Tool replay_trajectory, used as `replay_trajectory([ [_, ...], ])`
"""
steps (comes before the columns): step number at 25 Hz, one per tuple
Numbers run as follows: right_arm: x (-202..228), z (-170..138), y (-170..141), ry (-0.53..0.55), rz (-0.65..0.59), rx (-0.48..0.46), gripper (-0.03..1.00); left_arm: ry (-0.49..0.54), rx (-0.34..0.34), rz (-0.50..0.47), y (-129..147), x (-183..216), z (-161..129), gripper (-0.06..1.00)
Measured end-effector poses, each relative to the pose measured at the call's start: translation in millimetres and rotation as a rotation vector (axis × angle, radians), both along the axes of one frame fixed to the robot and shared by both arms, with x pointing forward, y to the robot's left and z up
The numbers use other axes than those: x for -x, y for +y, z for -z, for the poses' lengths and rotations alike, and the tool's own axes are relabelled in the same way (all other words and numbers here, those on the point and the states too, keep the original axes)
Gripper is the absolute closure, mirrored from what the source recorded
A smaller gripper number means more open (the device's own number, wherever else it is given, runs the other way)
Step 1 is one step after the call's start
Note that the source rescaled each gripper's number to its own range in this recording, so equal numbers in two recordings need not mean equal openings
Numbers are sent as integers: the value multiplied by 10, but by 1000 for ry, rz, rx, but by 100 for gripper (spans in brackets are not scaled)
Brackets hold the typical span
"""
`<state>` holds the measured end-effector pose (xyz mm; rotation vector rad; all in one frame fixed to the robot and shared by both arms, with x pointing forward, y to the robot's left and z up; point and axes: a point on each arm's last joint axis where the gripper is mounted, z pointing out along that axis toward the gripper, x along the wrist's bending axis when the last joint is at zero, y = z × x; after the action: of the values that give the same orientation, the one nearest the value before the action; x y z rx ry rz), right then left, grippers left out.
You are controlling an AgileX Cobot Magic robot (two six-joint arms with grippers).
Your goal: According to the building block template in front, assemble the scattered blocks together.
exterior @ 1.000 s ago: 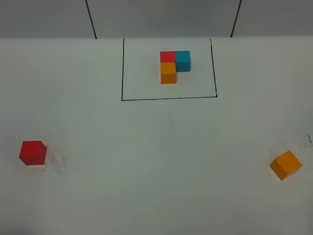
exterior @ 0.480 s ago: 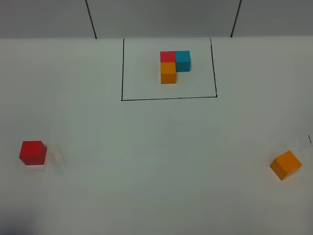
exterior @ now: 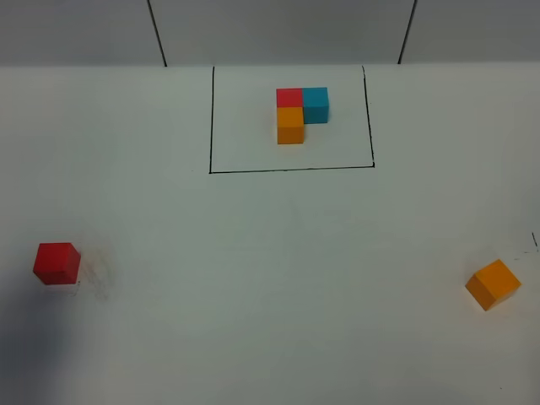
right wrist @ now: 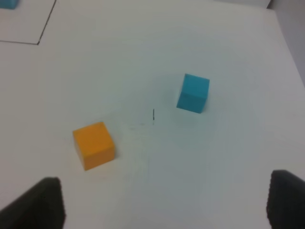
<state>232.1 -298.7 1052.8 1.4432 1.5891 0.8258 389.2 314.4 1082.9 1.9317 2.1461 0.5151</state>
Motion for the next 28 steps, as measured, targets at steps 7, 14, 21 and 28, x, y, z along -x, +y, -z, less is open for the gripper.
replay_trajectory([
  [7, 0, 0, 0, 0, 0, 0, 25, 112, 78, 61, -71, -620, 407, 16],
  [14, 0, 0, 0, 0, 0, 0, 25, 150, 108, 81, -95, -923, 728, 16],
  [21, 0, 0, 0, 0, 0, 0, 25, 169, 105, 112, -175, -1135, 1015, 16],
  [28, 0, 0, 0, 0, 0, 0, 25, 224, 105, 151, -316, -1293, 1365, 16],
])
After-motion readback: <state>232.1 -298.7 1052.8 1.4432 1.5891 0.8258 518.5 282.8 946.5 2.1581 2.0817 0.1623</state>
